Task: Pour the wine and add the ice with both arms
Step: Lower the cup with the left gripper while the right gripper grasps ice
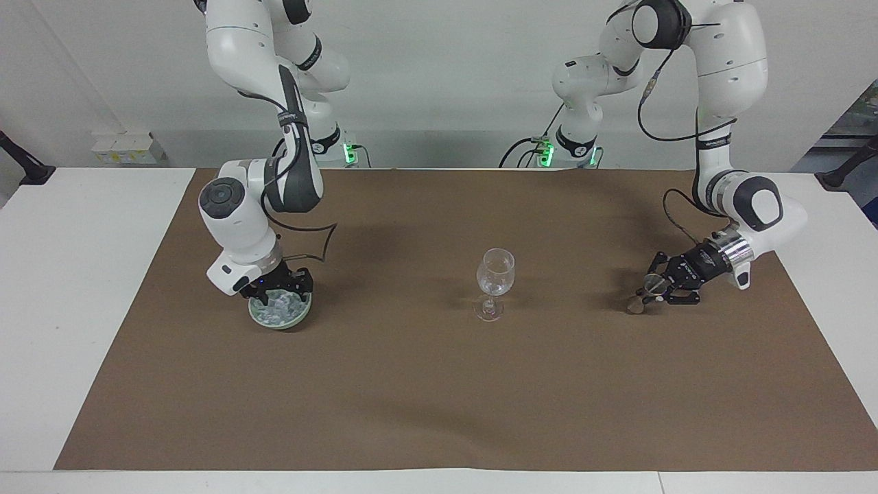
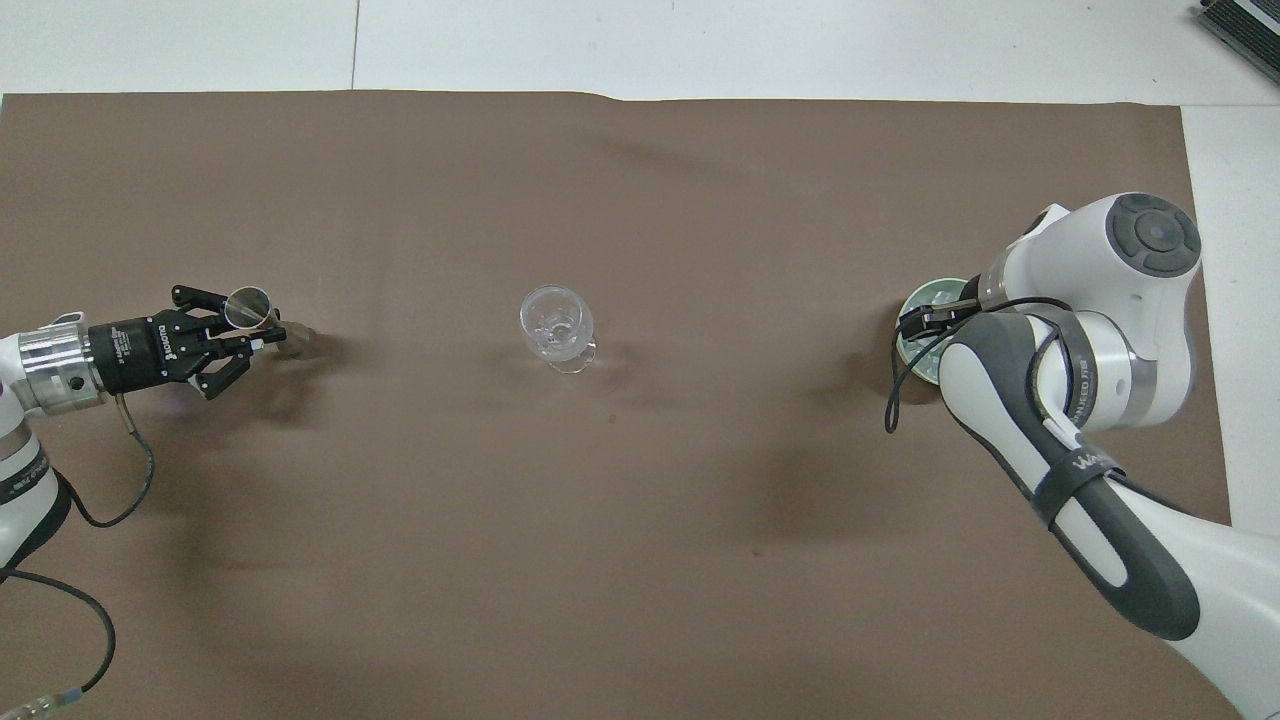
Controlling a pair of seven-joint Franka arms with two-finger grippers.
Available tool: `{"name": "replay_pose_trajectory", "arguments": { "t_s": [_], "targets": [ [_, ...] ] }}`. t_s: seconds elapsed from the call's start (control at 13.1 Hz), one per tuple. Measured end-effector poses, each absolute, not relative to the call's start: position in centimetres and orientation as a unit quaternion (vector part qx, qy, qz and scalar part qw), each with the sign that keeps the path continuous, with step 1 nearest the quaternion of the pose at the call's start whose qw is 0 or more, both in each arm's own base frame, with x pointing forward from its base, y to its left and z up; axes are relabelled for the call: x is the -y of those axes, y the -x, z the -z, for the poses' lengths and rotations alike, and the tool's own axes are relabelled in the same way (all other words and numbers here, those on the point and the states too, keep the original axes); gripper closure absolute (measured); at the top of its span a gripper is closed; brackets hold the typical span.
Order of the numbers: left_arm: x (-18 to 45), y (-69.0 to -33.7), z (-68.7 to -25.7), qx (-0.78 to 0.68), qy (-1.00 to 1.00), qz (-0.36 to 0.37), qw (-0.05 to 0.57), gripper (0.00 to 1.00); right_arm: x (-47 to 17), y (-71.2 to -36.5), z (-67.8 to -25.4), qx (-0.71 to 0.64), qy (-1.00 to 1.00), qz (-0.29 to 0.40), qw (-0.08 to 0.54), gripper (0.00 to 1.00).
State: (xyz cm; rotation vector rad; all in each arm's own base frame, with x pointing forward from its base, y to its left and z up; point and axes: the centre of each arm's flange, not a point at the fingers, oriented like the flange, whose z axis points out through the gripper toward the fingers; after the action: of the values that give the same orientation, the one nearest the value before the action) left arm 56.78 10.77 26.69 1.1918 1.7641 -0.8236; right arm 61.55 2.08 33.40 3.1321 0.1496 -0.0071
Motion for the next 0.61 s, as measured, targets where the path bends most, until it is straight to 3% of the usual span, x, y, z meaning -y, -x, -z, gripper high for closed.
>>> {"name": "replay_pose_trajectory", "arguments": {
  "t_s": [0.61],
  "targets": [
    [-10.66,-56.57,-25.88,-0.708,-0.473,0.323,0.412,0.79,-1.81,-61.56,-33.32,-0.046,-0.999,0.003,0.003,0.13]
  ]
}}
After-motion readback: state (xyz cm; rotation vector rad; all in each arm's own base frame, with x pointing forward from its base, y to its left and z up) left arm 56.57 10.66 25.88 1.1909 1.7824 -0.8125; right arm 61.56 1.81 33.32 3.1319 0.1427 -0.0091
